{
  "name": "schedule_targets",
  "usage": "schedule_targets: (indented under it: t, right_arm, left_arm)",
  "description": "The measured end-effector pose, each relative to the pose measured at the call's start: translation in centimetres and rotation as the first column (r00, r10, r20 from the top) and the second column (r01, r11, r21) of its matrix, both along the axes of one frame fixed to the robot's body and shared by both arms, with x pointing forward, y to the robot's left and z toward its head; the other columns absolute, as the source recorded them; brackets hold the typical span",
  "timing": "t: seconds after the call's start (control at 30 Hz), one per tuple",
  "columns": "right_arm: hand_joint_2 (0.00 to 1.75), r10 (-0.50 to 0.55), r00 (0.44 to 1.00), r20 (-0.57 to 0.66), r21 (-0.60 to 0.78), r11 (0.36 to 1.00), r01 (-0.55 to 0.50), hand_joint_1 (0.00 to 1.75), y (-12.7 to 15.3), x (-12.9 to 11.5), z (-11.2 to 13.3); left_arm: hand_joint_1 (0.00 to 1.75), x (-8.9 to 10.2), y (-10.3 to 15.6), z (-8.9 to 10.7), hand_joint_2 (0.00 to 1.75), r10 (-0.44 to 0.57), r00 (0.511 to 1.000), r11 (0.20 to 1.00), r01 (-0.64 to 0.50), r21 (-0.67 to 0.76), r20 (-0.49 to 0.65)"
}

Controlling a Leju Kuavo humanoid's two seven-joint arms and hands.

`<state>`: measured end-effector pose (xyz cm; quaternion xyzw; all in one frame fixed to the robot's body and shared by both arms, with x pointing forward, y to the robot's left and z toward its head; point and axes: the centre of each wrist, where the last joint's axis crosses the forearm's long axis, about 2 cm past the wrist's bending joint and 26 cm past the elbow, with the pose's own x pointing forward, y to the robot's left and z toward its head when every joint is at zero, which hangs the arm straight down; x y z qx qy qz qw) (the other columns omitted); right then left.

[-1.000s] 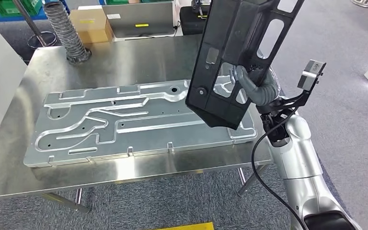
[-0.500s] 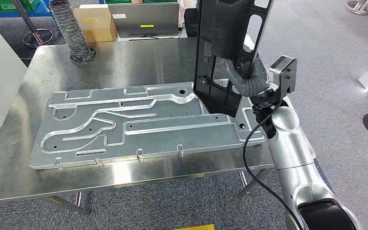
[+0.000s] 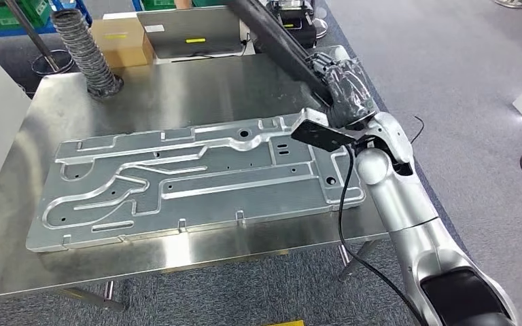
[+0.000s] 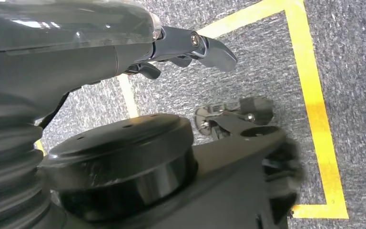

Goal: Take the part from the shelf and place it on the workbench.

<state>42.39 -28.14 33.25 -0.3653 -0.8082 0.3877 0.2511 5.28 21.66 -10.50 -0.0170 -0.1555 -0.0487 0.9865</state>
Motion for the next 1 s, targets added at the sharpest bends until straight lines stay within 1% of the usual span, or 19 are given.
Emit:
schedule_targets:
  t: [0.07, 0.13, 0.3, 0.5, 0.67, 0.83, 1.0]
  right_arm:
    - [1.75, -0.038, 0.999, 0.014, -0.11, 0.993, 0.039, 1.75, 0.3, 0.0, -0.5]
    - [1.75, -0.056, 0.998, 0.01, -0.194, 0.979, 0.057, 1.75, 0.5, 0.1, -1.2]
    - [1.75, -0.065, 0.998, -0.019, -0.293, 0.954, 0.056, 1.75, 1.1, 0.6, -1.9]
    - [1.75, -0.049, 0.994, -0.1, -0.343, 0.939, 0.012, 1.75, 1.3, 1.7, -2.4]
    - [1.75, -0.039, 0.98, -0.196, -0.352, 0.935, -0.033, 1.75, 1.4, 2.4, -4.5]
    - [1.75, -0.046, 0.969, -0.243, -0.362, 0.931, -0.046, 1.75, 1.2, 2.9, -5.6]
    - [1.75, -0.067, 0.962, -0.266, -0.392, 0.919, -0.045, 1.75, 0.2, 3.1, -6.2]
  left_arm:
    - [0.0, -0.1, 0.0, 0.0, 1.75, 0.0, 1.0, 1.0, 0.0, -0.001, 0.0]
    - [0.0, -0.1, 0.0, 0.0, 1.75, 0.0, 1.0, 1.0, 0.0, 0.0, 0.002]
    - [0.0, -0.1, 0.1, 0.0, 1.75, 0.001, 1.0, 1.0, -0.001, 0.003, 0.008]
    - [0.0, -0.1, 0.1, 0.0, 1.75, 0.002, 1.0, 1.0, -0.002, 0.001, 0.012]
    - [0.0, -0.1, 0.1, 0.0, 1.75, 0.0, 1.0, 1.0, 0.0, -0.002, 0.012]
    - [0.0, 0.0, 0.0, 0.0, 1.75, 0.001, 1.0, 1.0, -0.001, -0.004, 0.021]
    - [0.0, -0.1, 0.0, 0.0, 1.75, 0.003, 1.0, 1.0, -0.003, -0.004, 0.026]
